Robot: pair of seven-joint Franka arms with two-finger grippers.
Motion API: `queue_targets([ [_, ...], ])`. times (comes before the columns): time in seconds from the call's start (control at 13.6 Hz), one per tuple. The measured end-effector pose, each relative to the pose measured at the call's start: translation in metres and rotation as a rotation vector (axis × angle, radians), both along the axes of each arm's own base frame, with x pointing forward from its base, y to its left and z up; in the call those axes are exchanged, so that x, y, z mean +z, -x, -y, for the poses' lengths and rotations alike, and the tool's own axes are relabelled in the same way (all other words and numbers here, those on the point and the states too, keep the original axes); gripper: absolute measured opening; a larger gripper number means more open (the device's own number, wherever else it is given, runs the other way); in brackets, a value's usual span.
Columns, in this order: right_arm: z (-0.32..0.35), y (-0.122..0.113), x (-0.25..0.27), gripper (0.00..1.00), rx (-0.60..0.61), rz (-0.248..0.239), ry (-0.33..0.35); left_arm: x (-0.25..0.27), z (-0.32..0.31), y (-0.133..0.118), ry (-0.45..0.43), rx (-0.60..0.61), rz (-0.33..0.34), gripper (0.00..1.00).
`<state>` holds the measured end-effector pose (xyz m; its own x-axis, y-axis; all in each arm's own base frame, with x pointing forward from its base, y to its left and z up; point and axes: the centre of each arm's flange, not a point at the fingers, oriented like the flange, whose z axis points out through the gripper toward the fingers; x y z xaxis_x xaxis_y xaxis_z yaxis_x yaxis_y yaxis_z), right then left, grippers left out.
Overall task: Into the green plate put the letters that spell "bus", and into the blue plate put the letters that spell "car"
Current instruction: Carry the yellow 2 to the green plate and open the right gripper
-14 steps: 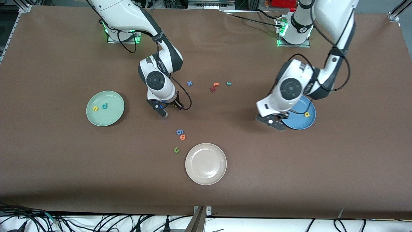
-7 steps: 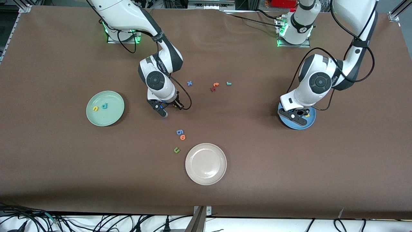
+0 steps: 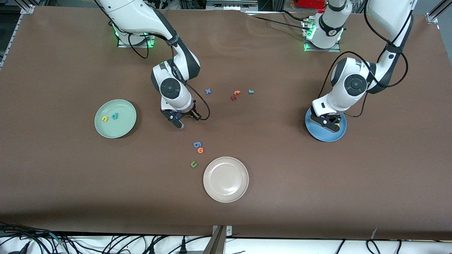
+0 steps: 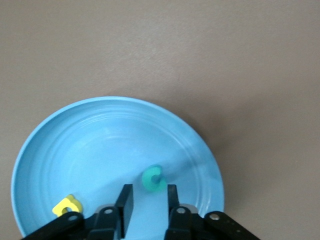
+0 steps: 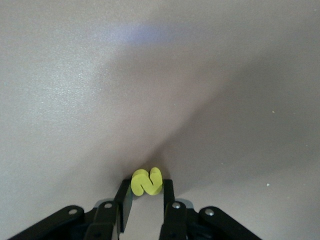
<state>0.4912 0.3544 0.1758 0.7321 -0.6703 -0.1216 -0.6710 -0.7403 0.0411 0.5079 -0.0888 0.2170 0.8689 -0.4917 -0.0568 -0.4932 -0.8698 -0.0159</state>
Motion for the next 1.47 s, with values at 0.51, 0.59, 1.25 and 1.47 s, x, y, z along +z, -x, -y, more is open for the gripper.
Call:
queue_targets([
  [0.51, 0.001, 0.0, 0.0, 0.4, 0.025, -0.002, 0.001, 0.002, 0.076, 0.024, 0.1, 0.157, -0.078, 1.0],
  [0.59, 0.002, 0.0, -0.001, 0.4, 0.026, -0.002, 0.001, 0.005, 0.103, 0.034, 0.101, 0.195, -0.088, 1.0],
  [1.25, 0.002, 0.0, 0.0, 0.41, 0.124, 0.015, 0.014, 0.012, 0.247, 0.122, 0.085, 0.467, -0.133, 1.0],
  [1.47, 0.002, 0.0, 0.0, 0.39, 0.13, 0.016, 0.014, -0.002, 0.266, 0.137, 0.105, 0.519, -0.14, 1.0],
])
